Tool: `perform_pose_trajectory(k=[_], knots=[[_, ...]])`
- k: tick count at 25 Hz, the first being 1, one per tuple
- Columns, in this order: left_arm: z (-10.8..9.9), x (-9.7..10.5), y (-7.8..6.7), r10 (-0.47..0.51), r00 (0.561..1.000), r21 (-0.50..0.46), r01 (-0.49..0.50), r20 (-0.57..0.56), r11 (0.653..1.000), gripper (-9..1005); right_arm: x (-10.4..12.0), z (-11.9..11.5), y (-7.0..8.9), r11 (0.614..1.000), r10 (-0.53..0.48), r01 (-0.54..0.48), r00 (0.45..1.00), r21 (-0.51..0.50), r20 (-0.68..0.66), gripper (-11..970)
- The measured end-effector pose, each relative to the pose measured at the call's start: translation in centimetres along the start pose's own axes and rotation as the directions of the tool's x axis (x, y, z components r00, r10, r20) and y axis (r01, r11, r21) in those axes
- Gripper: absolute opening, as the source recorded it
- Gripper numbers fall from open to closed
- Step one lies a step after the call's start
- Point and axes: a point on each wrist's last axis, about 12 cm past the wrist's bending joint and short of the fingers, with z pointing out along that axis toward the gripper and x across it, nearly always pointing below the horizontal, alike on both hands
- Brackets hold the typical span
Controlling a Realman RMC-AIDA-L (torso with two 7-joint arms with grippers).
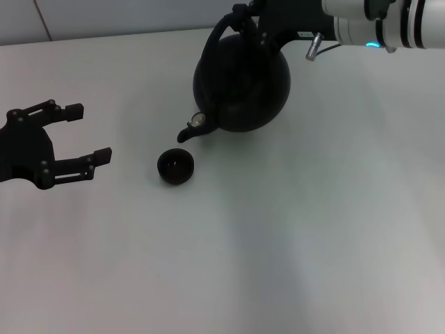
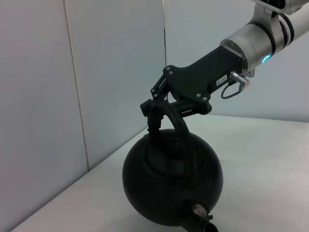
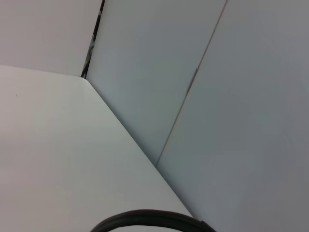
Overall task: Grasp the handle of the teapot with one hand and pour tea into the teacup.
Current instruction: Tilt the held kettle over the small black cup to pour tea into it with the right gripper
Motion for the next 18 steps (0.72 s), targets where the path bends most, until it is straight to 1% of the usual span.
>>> perform_pose_trajectory(k=[4, 9, 18], knots=[[-0.1, 0.1, 0.0, -0.001, 1.0, -0.003, 0.001, -0.002, 1.0, 861, -0.4, 0.2, 0.0, 1.0, -0.008, 0.008, 1.0, -0.005, 0.002, 134], [-0.1, 0.2, 0.0, 0.011, 1.0, -0.005, -0.011, -0.002, 1.0, 862, -0.7, 0.4, 0.0, 0.999, -0.028, 0.027, 0.999, -0.018, -0.037, 135], [-0.2, 0.2, 0.1, 0.025, 1.0, -0.013, -0.025, 0.003, 1.0, 861, -1.3, 0.3, -0.1, 0.998, -0.053, 0.053, 0.998, -0.015, -0.032, 134]])
